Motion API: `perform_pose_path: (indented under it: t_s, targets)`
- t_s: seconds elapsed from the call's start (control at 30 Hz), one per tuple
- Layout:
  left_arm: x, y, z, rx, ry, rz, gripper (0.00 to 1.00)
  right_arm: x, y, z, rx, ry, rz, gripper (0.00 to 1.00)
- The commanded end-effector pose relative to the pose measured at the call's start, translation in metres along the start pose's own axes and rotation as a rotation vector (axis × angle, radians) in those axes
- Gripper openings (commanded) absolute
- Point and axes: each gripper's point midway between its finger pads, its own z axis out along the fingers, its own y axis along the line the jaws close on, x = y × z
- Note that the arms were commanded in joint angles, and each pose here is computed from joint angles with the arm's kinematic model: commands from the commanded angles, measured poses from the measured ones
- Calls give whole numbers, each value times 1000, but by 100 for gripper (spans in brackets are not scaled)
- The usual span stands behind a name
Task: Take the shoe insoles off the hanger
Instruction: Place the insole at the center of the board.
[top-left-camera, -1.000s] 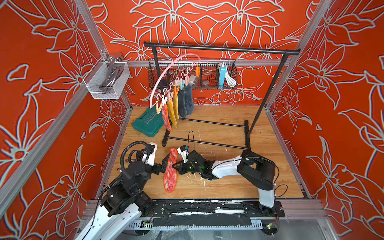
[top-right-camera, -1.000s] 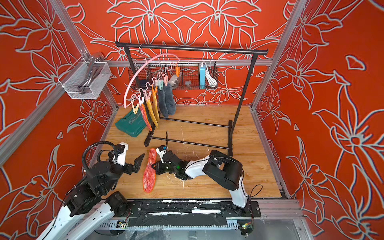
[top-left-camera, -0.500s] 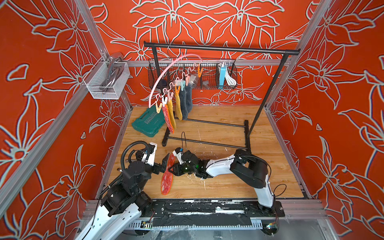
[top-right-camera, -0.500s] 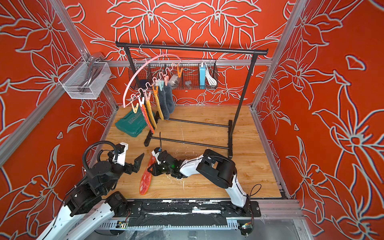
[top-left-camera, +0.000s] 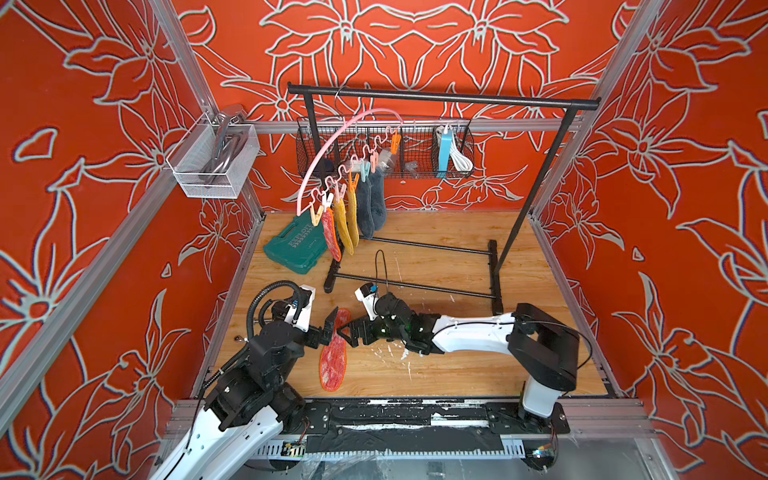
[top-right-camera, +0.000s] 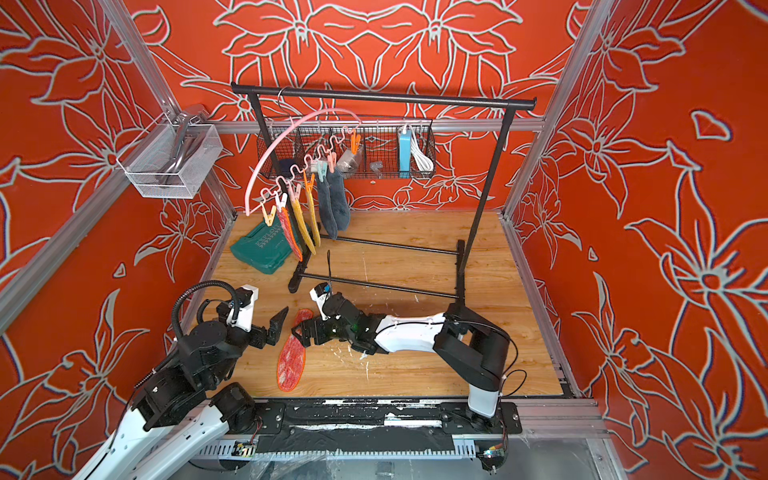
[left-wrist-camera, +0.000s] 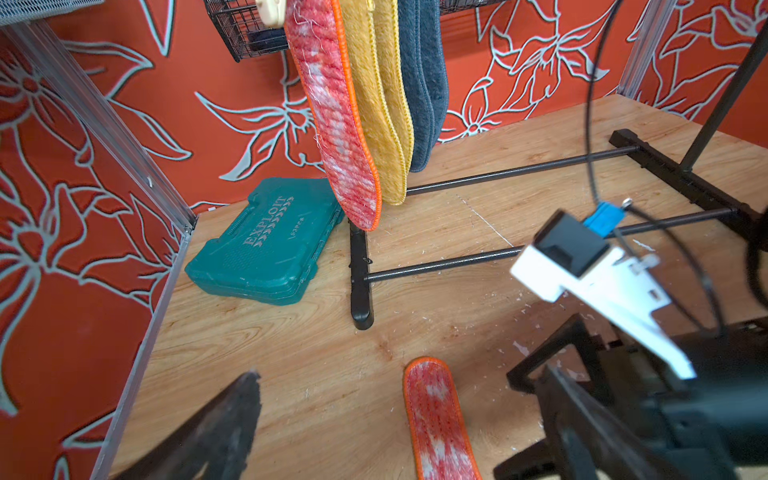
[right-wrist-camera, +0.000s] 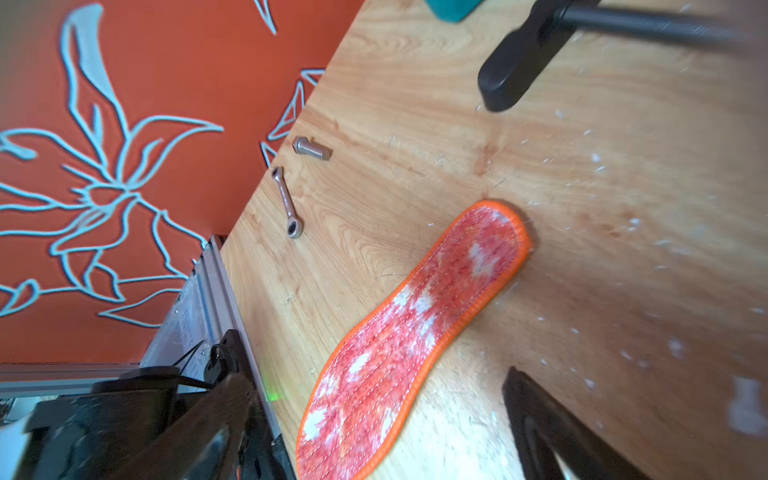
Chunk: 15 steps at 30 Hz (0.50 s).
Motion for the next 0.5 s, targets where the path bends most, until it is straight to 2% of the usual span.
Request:
perform_pose_path:
  t_s: [0.0, 0.27, 0.47]
  targets:
    - [2, -1, 0, 7, -8, -3, 98, 8, -21, -22, 109, -8, -41, 100]
    - [5, -10, 4, 47, 11, 2, 98, 14, -54, -115, 276, -92, -113, 99]
    - [5, -19, 4, 98, 17, -7, 98, 23, -83, -188, 393, -181, -229, 100]
